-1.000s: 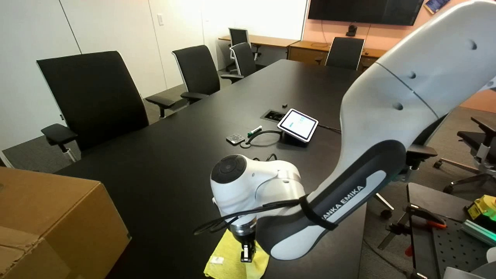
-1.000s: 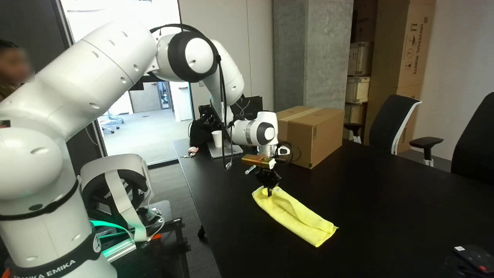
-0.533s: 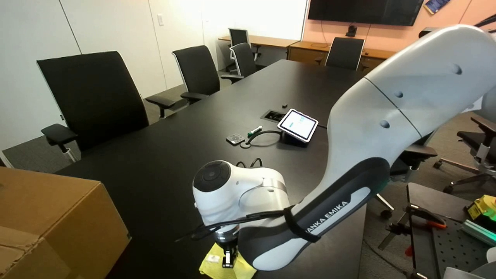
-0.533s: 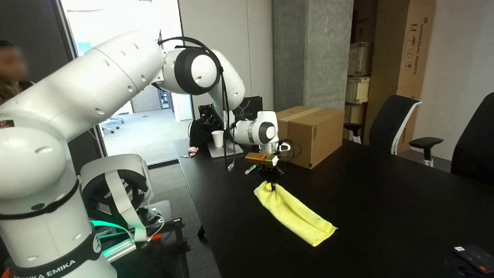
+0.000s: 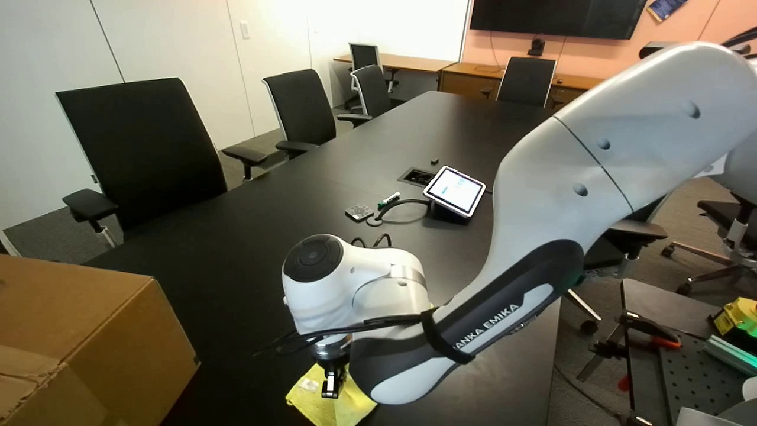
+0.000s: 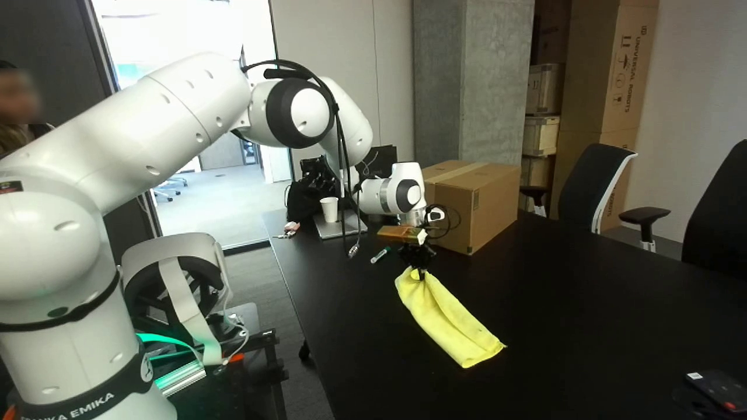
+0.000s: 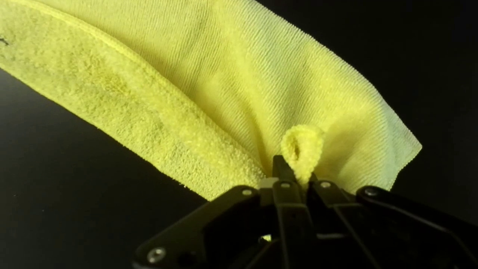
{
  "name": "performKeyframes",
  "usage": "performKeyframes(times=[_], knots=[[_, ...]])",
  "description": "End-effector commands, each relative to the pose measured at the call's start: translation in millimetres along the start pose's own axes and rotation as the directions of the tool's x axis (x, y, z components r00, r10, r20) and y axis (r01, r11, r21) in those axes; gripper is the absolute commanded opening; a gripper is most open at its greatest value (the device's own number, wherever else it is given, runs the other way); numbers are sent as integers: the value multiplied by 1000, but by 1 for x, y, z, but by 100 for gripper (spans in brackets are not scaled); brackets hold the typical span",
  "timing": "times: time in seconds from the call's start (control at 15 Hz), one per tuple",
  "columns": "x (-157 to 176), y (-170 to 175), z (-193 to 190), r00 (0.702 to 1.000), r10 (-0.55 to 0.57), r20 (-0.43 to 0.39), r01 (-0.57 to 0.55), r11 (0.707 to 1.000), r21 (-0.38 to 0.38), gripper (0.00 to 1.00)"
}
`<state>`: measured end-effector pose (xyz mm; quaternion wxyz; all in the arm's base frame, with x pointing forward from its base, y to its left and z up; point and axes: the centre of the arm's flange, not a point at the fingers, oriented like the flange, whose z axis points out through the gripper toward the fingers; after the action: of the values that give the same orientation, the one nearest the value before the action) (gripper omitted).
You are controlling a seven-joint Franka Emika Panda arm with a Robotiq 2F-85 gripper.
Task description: Fold the cloth on the table
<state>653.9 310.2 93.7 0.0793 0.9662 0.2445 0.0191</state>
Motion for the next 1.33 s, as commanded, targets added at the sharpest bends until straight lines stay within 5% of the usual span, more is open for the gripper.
performKeyframes(times=[0.0,0.2,0.53,0.73,0.93,1.27], knots=[[23,7,-2,995,69,-70,-70,998,-9,32],[35,18,-21,978,161,-136,-159,987,19,42],[33,65,-66,937,289,-195,-275,957,97,81],[-5,103,-79,953,286,-96,-278,956,89,99],[-54,136,-87,962,265,62,-269,959,83,100],[-138,172,-109,927,214,308,-259,959,113,100]])
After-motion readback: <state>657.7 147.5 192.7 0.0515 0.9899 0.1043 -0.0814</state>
